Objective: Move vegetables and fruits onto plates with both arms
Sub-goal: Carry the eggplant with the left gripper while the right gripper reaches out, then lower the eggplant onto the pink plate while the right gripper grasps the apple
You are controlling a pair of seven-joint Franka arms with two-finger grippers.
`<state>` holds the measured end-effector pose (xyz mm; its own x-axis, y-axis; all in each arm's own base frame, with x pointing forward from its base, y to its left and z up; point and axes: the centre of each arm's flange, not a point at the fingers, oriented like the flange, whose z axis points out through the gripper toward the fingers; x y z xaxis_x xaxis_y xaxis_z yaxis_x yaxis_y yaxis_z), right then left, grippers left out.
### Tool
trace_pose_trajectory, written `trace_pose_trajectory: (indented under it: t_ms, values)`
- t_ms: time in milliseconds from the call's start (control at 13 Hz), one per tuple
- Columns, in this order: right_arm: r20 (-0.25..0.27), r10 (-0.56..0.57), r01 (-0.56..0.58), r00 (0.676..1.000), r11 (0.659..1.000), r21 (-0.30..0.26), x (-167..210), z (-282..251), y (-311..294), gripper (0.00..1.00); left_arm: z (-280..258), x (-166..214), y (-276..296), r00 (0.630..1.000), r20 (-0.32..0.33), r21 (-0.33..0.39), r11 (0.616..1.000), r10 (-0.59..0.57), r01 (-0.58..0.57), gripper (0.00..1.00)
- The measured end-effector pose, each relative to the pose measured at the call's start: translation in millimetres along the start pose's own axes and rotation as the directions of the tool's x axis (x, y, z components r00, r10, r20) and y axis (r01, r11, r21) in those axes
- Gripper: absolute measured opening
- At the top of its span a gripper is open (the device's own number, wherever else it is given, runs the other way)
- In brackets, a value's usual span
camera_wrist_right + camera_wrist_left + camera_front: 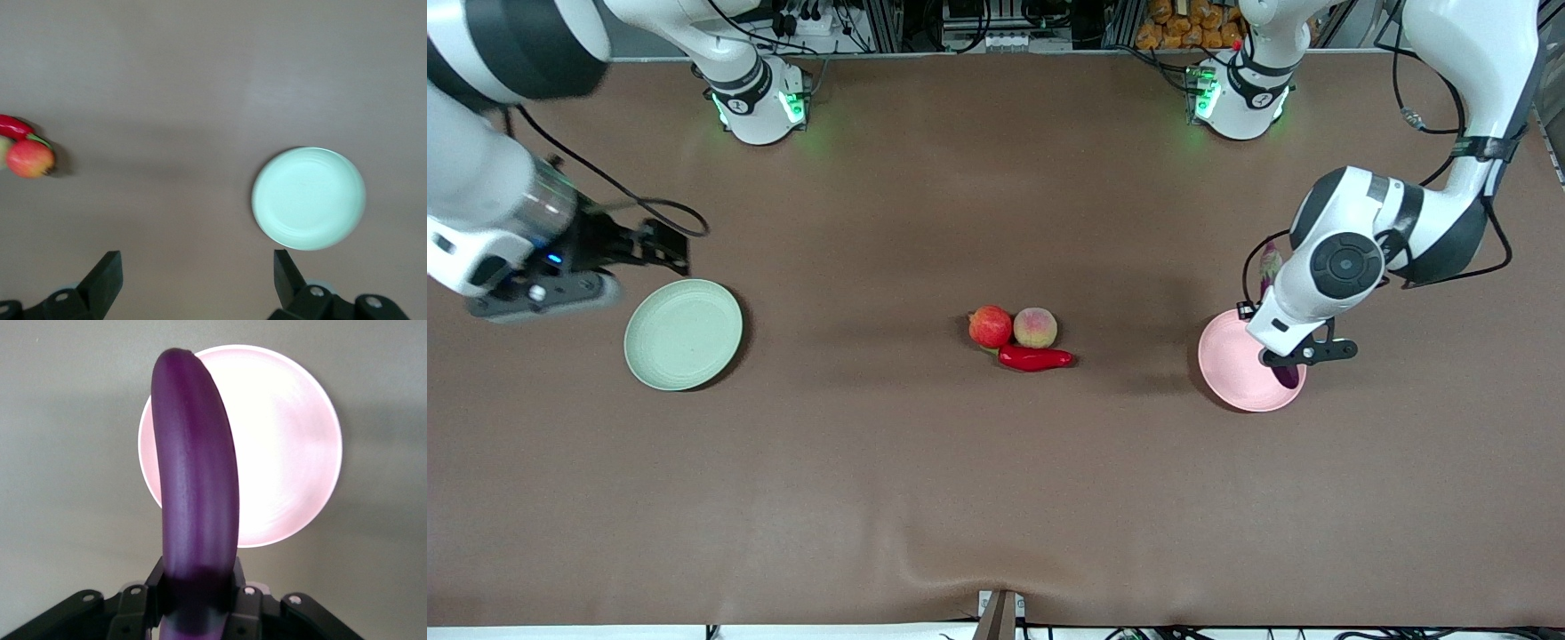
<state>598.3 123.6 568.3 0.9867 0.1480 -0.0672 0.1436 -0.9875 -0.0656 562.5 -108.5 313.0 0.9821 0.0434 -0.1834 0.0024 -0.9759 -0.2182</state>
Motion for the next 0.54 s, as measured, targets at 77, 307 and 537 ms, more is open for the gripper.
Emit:
trace_pose_trajectory:
  t_ms: [77, 307, 537]
  values:
    - [0.000, 0.036, -0.036, 0.999, 0.999, 0.016, 11, 16, -7, 1.00, 4, 1, -7, 0.999, 0.009, -0.004, 0.999, 0.040, -0.040, 0.38]
    - [-0.007, 0.119, -0.119, 0.993, 0.992, 0.035, 37, 57, -39, 1.00, 22, 5, -19, 0.990, 0.041, -0.026, 0.991, 0.133, -0.132, 0.38]
    - [-0.011, 0.271, -0.268, 0.963, 0.958, 0.105, 57, 104, -99, 1.00, 42, 9, -14, 0.982, 0.058, -0.021, 0.984, 0.180, -0.179, 0.38]
